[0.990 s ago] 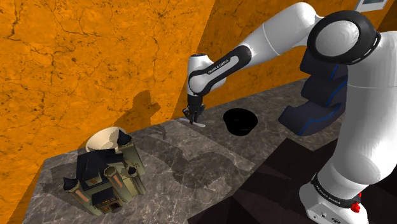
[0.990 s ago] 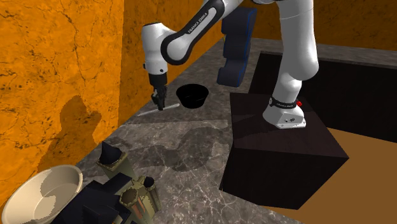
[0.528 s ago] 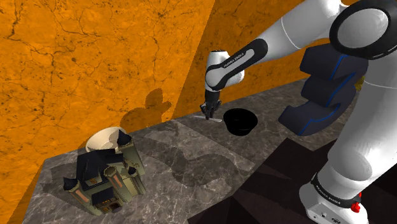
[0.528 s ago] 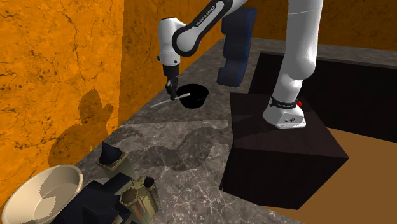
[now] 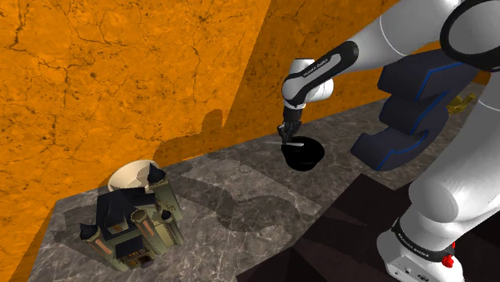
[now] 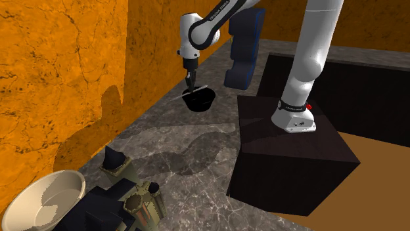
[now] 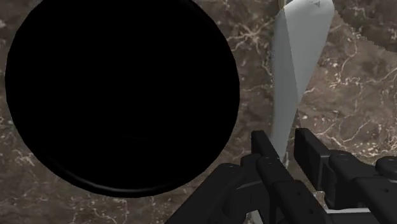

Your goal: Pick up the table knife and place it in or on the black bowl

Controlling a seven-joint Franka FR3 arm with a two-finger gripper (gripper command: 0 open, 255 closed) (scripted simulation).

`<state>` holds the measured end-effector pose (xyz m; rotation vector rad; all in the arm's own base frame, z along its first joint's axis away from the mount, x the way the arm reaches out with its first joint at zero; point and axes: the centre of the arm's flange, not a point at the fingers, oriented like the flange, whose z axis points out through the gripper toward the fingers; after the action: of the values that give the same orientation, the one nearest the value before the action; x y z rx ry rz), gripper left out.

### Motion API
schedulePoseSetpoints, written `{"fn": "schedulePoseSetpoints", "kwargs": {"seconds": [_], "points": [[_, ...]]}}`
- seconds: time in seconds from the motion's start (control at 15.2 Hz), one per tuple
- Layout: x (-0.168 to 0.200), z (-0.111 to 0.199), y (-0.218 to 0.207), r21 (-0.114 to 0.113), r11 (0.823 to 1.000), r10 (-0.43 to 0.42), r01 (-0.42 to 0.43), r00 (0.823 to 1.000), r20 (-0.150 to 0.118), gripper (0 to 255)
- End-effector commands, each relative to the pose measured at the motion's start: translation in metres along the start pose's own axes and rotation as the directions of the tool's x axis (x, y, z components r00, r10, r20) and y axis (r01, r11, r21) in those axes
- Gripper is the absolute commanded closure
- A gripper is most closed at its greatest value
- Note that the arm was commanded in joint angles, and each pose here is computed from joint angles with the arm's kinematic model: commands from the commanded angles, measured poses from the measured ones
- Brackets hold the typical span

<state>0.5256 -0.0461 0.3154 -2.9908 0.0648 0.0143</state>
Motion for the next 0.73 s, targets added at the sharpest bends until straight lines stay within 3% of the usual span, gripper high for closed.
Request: {"fn": "schedulePoseSetpoints", "kwargs": {"seconds": [0.0,0.46,0.66], "points": [[-0.009,-0.004,0.022,0.0,1.0,-0.002,0.002,1.0,0.0,255],[-0.044,-0.02,0.106,0.0,1.0,-0.002,0.002,1.0,0.0,255],[-0.044,-0.004,0.108,0.0,1.0,-0.002,0.002,1.0,0.0,255]]}}
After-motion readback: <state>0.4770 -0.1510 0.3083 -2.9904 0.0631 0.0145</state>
